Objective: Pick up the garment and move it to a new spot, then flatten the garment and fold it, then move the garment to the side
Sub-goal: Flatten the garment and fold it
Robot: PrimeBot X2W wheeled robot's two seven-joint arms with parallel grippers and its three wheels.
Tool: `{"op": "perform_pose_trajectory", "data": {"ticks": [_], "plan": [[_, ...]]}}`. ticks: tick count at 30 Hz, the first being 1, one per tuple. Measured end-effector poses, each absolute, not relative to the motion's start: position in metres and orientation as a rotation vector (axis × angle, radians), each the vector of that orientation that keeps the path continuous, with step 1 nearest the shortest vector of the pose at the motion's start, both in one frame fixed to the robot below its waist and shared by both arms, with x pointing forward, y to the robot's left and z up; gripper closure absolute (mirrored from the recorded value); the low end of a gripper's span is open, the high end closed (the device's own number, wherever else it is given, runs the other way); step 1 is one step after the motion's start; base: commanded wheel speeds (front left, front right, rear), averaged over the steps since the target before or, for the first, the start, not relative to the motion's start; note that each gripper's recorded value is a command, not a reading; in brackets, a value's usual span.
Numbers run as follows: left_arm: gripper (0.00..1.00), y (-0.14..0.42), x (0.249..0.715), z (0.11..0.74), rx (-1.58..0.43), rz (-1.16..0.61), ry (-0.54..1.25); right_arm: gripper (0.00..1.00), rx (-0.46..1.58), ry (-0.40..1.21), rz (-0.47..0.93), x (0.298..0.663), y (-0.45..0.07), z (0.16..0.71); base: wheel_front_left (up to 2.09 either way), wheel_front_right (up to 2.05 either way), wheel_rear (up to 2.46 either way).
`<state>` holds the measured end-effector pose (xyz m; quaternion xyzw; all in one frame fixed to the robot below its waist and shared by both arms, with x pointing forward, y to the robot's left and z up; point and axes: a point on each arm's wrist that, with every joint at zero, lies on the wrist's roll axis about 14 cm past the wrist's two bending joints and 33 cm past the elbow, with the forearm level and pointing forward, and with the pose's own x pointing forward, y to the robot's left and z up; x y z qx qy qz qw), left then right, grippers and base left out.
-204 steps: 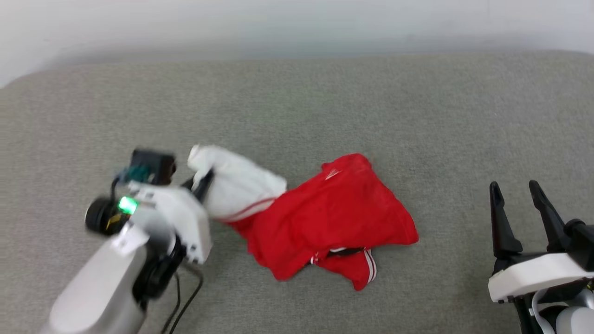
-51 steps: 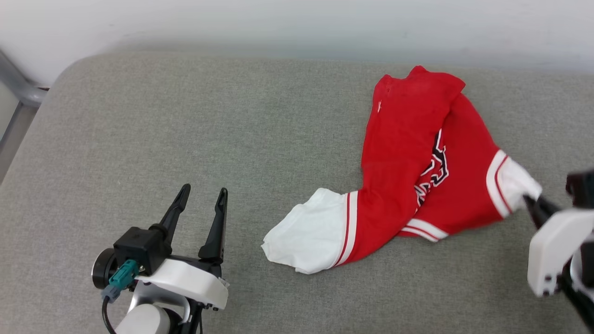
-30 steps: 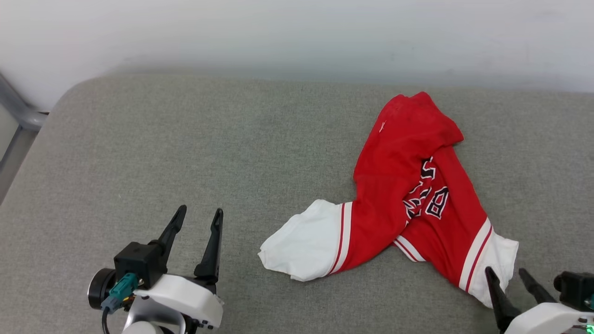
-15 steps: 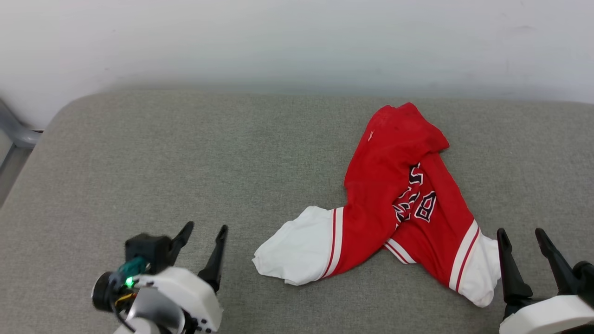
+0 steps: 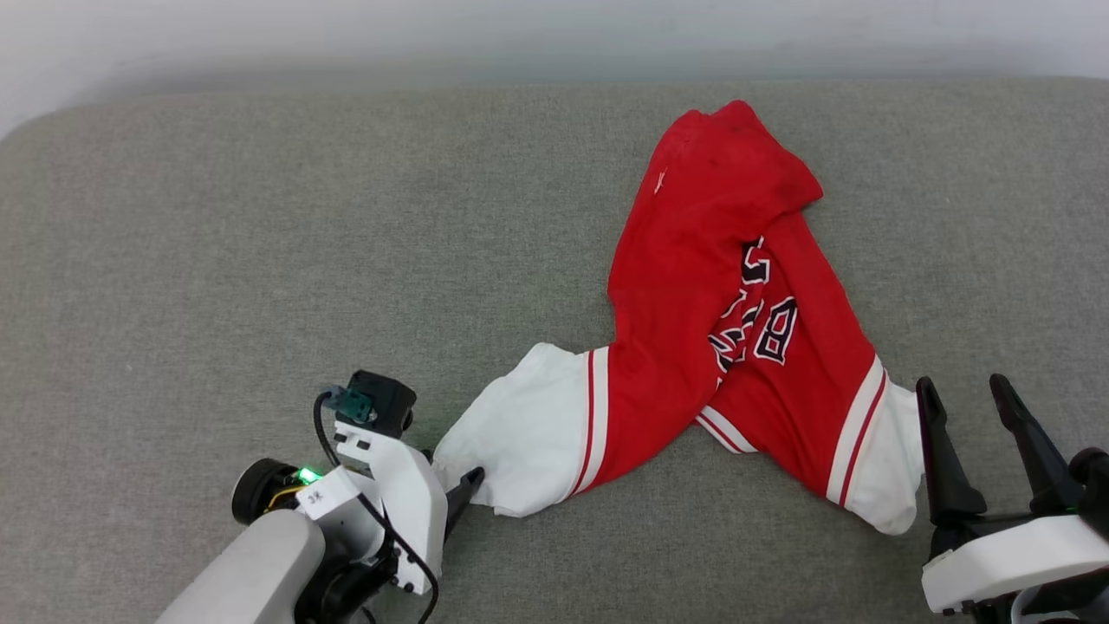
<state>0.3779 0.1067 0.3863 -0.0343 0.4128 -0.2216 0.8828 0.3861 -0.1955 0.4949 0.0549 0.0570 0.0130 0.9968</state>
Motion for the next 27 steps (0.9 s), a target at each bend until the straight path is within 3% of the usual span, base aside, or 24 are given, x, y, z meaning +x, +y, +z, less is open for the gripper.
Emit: {"op": "perform_pose_trajectory", "data": {"ticks": [5,6,7,8,13,20,27], "plan": [[0.00,0.099,0.372,0.370,-0.018,-0.537,0.998,0.00,0.125,0.136,0.007,0.388,-0.201,0.485,0.00,0.00,0.00],[0.41,0.097,0.371,0.369,-0.028,-0.542,1.007,0.00,0.126,0.140,0.004,0.387,-0.202,0.484,0.00,0.00,0.00],[0.59,0.095,0.371,0.369,-0.032,-0.551,1.008,0.00,0.126,0.140,0.002,0.387,-0.202,0.484,0.00,0.00,0.00],[1.00,0.095,0.371,0.370,-0.031,-0.554,1.007,0.00,0.126,0.140,0.000,0.387,-0.203,0.484,0.00,0.00,0.00],[1.00,0.091,0.380,0.381,-0.034,-0.534,0.886,0.00,0.132,0.141,-0.007,0.385,-0.205,0.486,0.00,0.00,0.00],[1.00,0.130,0.412,0.429,-0.060,-0.350,0.594,0.00,0.137,0.194,-0.025,0.379,-0.213,0.481,0.00,0.00,0.00],[1.00,0.167,0.407,0.464,-0.070,-0.221,0.436,0.00,0.132,0.345,-0.056,0.361,-0.224,0.457,0.00,0.00,0.00]]}}
